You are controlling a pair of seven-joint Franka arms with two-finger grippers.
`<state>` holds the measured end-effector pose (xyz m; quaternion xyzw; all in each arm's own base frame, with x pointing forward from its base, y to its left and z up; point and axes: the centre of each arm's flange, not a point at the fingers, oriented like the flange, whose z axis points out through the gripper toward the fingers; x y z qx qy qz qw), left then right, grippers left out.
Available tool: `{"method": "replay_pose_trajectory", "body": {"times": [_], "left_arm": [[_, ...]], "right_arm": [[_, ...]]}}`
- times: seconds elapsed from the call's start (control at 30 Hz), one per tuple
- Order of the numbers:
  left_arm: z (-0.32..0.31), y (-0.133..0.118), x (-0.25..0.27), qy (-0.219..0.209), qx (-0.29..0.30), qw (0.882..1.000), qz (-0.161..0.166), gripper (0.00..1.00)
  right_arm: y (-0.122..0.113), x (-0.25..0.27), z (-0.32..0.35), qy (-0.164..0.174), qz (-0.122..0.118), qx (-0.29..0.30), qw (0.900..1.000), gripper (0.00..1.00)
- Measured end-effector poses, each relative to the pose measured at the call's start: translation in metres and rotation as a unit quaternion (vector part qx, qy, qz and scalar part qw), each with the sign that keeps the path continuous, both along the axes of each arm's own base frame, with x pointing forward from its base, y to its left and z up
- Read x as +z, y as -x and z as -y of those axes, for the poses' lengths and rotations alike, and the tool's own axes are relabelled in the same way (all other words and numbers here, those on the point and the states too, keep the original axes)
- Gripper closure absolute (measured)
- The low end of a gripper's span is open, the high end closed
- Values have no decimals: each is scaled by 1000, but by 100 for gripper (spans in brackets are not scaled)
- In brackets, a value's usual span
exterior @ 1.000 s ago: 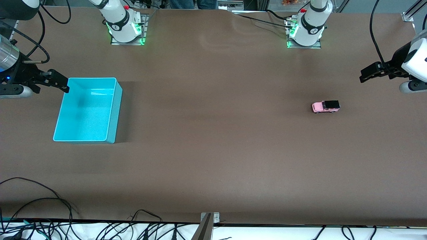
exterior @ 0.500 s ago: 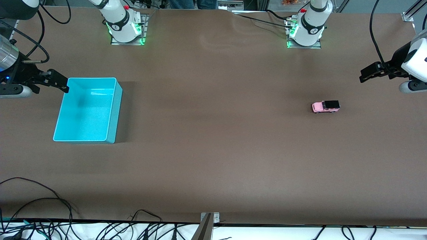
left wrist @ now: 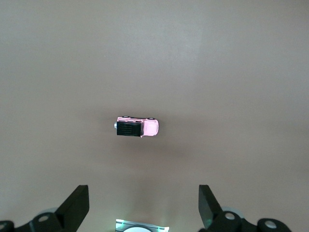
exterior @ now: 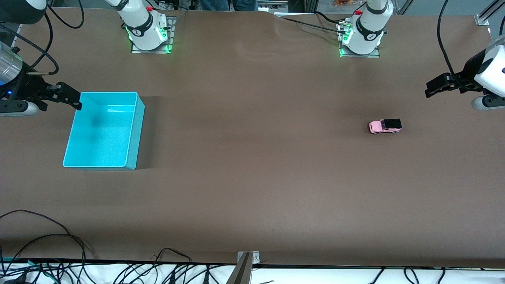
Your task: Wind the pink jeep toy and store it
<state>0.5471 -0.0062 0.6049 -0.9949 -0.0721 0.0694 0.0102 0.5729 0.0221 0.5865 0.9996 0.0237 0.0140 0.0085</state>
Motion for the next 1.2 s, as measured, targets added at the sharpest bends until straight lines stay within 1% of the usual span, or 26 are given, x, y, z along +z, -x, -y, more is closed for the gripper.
{"method": "replay_pose_trajectory", "body": {"times": [1.2], "left_arm": [[0, 0, 0, 0, 0, 1000, -1, 0]], "right_arm": [[-2, -4, 1, 0, -4, 0, 1000, 0]]}}
